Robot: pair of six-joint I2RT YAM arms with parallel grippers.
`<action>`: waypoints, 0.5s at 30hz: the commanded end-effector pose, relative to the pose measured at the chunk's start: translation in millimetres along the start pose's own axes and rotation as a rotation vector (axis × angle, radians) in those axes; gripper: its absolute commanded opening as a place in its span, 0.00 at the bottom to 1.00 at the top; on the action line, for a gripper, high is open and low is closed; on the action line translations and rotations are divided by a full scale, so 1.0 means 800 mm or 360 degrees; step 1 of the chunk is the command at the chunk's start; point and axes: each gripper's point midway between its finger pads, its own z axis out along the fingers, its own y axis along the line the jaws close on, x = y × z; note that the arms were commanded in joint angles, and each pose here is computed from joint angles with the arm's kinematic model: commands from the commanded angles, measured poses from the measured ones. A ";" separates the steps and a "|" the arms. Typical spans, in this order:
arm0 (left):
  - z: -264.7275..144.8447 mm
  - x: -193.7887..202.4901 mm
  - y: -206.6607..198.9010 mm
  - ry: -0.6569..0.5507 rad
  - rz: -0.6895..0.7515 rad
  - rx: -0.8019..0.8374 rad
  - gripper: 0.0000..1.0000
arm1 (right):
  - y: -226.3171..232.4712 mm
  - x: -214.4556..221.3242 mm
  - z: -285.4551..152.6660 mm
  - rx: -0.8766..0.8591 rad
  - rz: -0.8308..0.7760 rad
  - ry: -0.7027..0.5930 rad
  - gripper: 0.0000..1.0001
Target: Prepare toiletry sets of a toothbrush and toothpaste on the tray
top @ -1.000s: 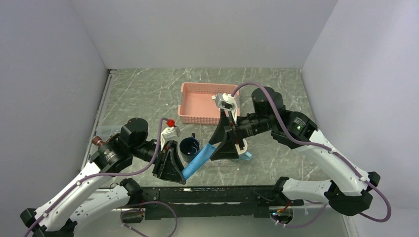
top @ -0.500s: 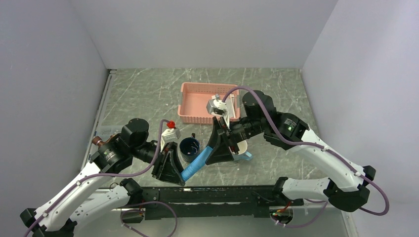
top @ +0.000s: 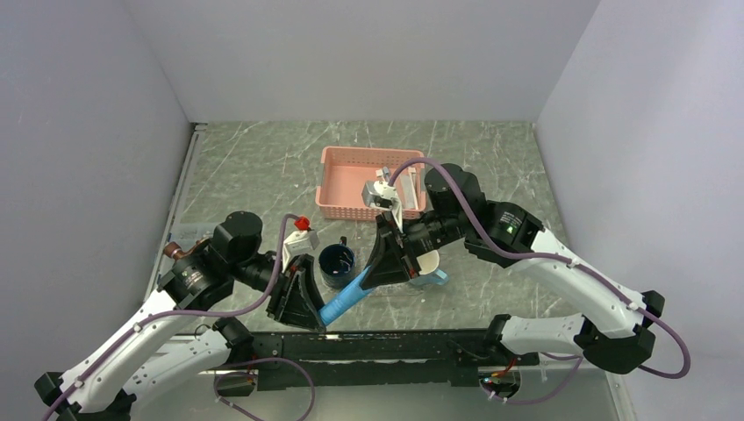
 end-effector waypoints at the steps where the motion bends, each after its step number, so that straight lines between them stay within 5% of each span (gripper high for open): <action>1: -0.001 -0.012 -0.007 -0.0043 0.0129 0.0030 0.00 | 0.006 0.001 0.003 -0.0032 -0.0023 0.0016 0.07; 2: -0.001 -0.012 -0.006 -0.0043 0.0126 0.0026 0.00 | 0.006 0.002 0.004 -0.0029 -0.0023 0.0016 0.00; 5: 0.000 -0.013 0.004 -0.0048 0.0108 -0.0039 0.01 | 0.005 0.002 0.003 -0.0012 -0.0026 0.0012 0.00; 15: -0.004 -0.030 0.040 -0.0105 0.0118 -0.0327 0.74 | -0.006 0.004 -0.009 0.0161 -0.0004 0.0051 0.00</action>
